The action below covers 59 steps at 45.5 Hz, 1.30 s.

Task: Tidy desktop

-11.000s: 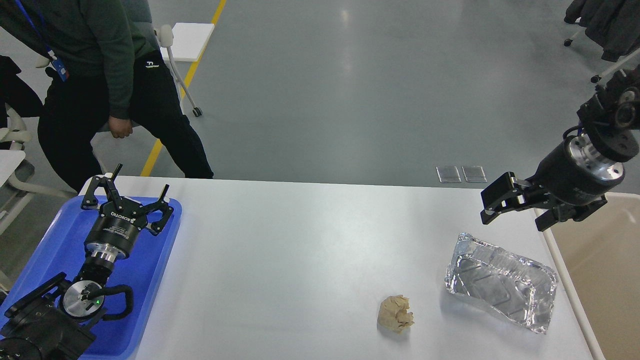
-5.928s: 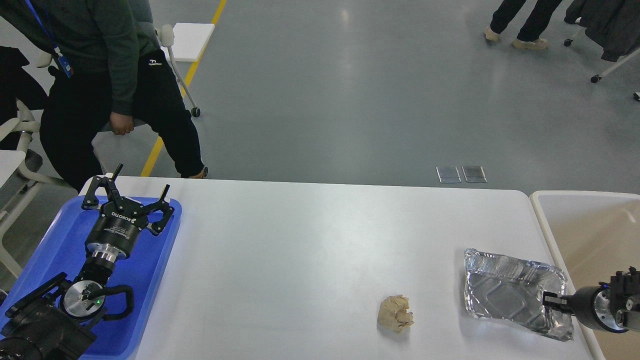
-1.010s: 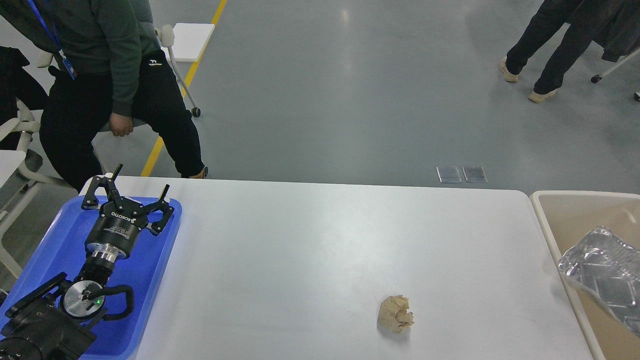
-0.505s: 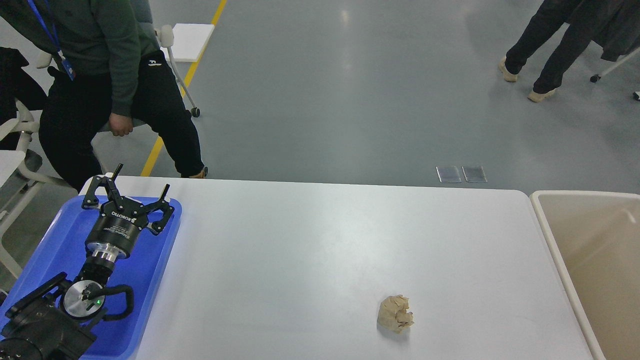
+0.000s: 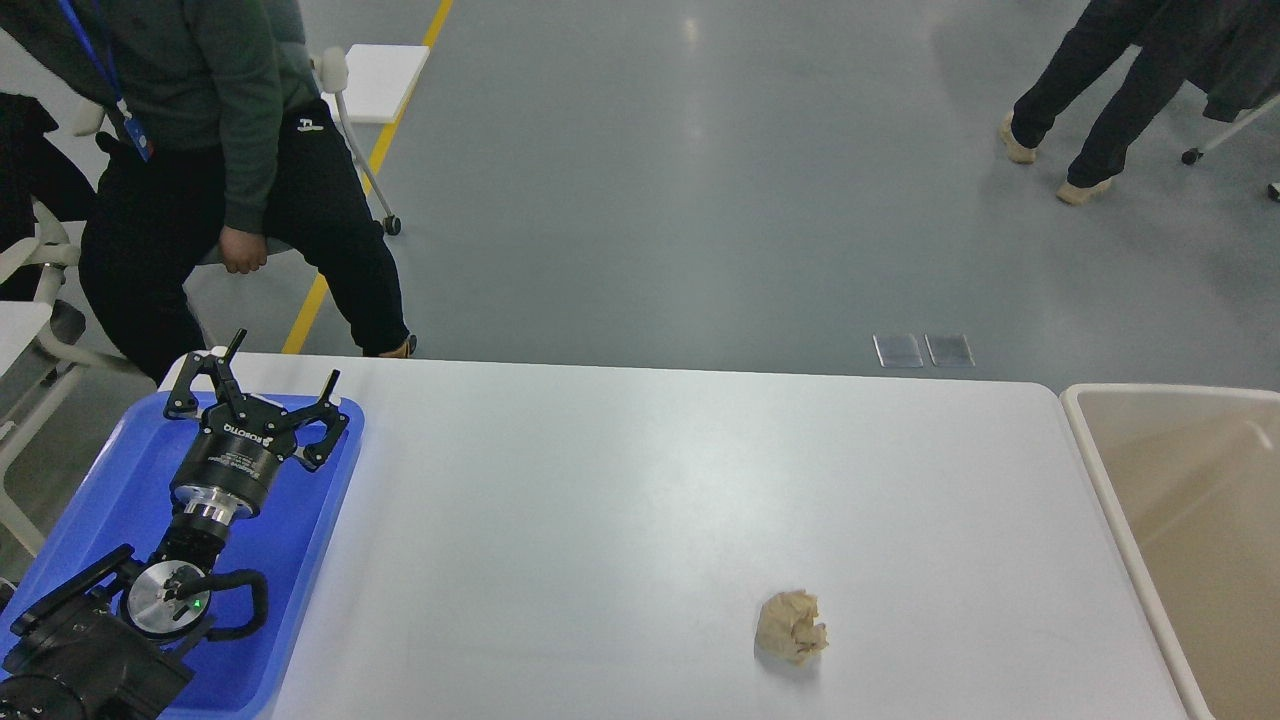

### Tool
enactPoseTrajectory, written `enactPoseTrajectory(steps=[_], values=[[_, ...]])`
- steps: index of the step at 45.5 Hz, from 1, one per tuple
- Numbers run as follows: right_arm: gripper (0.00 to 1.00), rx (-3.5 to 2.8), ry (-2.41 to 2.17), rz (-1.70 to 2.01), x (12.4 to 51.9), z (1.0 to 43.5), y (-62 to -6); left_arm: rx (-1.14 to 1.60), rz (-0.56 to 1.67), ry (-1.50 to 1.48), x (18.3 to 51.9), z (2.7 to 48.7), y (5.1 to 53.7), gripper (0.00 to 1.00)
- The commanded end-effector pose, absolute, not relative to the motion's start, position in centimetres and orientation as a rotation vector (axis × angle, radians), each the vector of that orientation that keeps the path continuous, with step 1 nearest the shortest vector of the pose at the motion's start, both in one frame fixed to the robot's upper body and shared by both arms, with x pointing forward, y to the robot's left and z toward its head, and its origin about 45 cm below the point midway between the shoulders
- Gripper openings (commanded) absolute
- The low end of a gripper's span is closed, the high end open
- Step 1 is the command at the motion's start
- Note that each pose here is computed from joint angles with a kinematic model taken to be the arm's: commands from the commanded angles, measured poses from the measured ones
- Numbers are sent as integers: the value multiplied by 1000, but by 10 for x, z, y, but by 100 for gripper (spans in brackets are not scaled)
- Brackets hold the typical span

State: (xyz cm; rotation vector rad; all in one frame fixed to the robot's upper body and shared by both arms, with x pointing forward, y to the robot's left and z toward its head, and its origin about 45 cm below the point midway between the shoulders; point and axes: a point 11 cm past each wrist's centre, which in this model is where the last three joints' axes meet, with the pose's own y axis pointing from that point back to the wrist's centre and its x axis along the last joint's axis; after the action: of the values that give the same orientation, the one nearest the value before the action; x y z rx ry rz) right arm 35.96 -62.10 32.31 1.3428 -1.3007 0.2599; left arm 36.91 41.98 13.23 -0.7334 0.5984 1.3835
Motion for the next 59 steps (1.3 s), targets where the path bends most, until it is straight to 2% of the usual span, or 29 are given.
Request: enactPoseTrajectory(steps=[1,7,24,48,59], values=[[100,1502,-1222,272,385,378,-587,-735,1382,598,370,133,419,99],[100,1556,-1142,243,390,388,-570,-735,1382,598,370,133,419,99],[100,1631,-776,270,419,405,-472,-735,1382,598,370,133,419,99],[100,1704,-248,190,373,400,-340,-732,1385,598,369,132,420,99],[100,1760,-143,220,367,394,-297,-732,1385,598,369,132,420,99]])
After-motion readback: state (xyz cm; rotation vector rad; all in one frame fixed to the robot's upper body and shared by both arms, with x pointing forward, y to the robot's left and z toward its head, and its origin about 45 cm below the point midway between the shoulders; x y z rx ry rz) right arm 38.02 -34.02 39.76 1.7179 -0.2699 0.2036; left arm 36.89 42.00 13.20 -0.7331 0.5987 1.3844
